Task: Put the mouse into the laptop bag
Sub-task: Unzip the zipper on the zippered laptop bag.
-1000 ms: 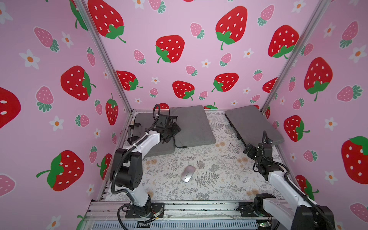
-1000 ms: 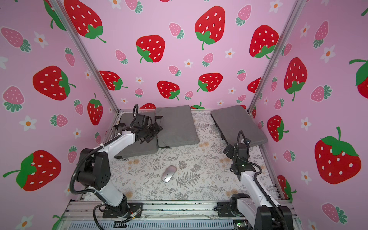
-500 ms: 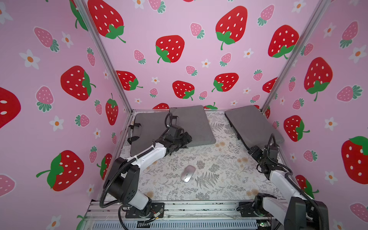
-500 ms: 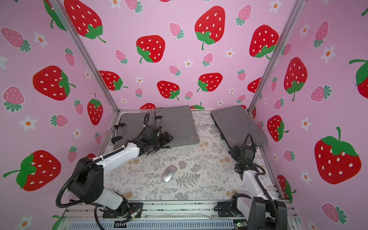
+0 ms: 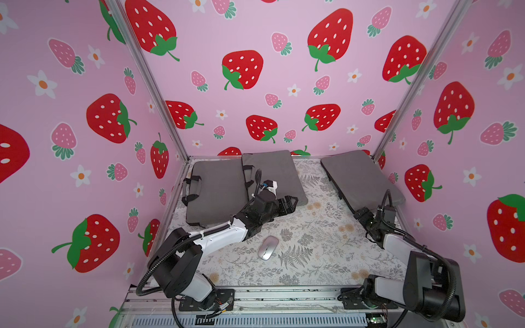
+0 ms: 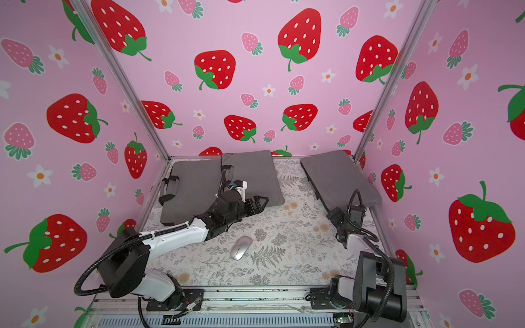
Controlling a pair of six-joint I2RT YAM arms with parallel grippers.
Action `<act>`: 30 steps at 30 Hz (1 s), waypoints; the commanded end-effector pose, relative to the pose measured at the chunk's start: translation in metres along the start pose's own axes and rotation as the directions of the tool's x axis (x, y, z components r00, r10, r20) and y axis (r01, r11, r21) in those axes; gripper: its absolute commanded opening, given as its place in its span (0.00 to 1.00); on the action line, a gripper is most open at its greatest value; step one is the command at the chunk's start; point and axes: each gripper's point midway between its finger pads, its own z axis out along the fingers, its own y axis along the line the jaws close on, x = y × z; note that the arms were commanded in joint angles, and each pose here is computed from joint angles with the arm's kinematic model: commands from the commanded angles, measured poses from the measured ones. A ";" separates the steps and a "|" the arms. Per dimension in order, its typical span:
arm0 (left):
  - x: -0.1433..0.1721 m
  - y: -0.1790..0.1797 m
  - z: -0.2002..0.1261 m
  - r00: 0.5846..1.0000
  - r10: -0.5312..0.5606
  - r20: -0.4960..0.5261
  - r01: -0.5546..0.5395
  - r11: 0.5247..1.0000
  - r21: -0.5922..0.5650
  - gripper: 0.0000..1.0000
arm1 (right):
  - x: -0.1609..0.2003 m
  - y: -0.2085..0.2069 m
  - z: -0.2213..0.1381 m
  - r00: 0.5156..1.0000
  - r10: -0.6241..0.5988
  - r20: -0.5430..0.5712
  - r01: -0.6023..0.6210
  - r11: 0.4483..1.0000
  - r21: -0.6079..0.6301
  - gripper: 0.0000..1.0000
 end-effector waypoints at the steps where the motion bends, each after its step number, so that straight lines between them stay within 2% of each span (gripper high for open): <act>1: -0.007 -0.013 0.006 1.000 0.012 0.011 -0.013 0.999 0.049 0.86 | -0.022 0.017 0.006 0.998 0.034 0.044 -0.032 0.998 -0.051 0.89; 3: -0.001 -0.013 0.015 0.999 0.028 -0.024 -0.027 0.998 0.050 0.85 | -0.025 0.019 0.013 0.999 0.027 0.035 -0.026 0.999 -0.042 0.87; 8: -0.005 -0.006 0.028 1.000 0.014 0.004 -0.014 0.998 0.056 0.85 | -0.027 0.019 0.028 1.000 0.029 0.012 -0.028 0.999 -0.031 0.83; 12: -0.006 -0.002 0.035 0.999 0.008 -0.036 -0.006 0.999 0.048 0.85 | -0.030 0.026 0.033 0.999 0.039 -0.005 -0.039 0.998 -0.049 0.81; 19: -0.006 0.012 0.035 0.998 -0.032 -0.062 0.034 0.999 0.025 0.85 | -0.024 0.033 0.058 0.994 0.093 -0.065 -0.098 0.992 -0.085 0.78; 21: -0.004 0.013 0.034 0.997 -0.037 -0.063 0.039 0.999 0.025 0.85 | -0.022 0.036 0.065 0.990 0.104 -0.092 -0.112 0.989 -0.091 0.75; 27: 0.006 0.020 0.040 0.993 -0.096 -0.073 0.099 0.994 0.040 0.85 | -0.013 0.031 0.057 0.990 0.104 -0.090 -0.113 0.988 -0.102 0.72; 28: 0.007 0.021 0.040 0.992 -0.106 -0.074 0.109 0.993 0.047 0.85 | -0.013 0.032 0.057 0.991 0.097 -0.091 -0.107 0.989 -0.104 0.61; 29: 0.010 0.022 0.041 0.990 -0.114 -0.078 0.118 0.992 0.050 0.84 | -0.012 0.032 0.057 0.991 0.091 -0.094 -0.101 0.989 -0.105 0.38; 30: 0.011 0.022 0.040 0.989 -0.120 -0.081 0.125 0.991 0.055 0.84 | -0.010 0.031 0.058 0.990 0.090 -0.104 -0.101 0.990 -0.103 0.20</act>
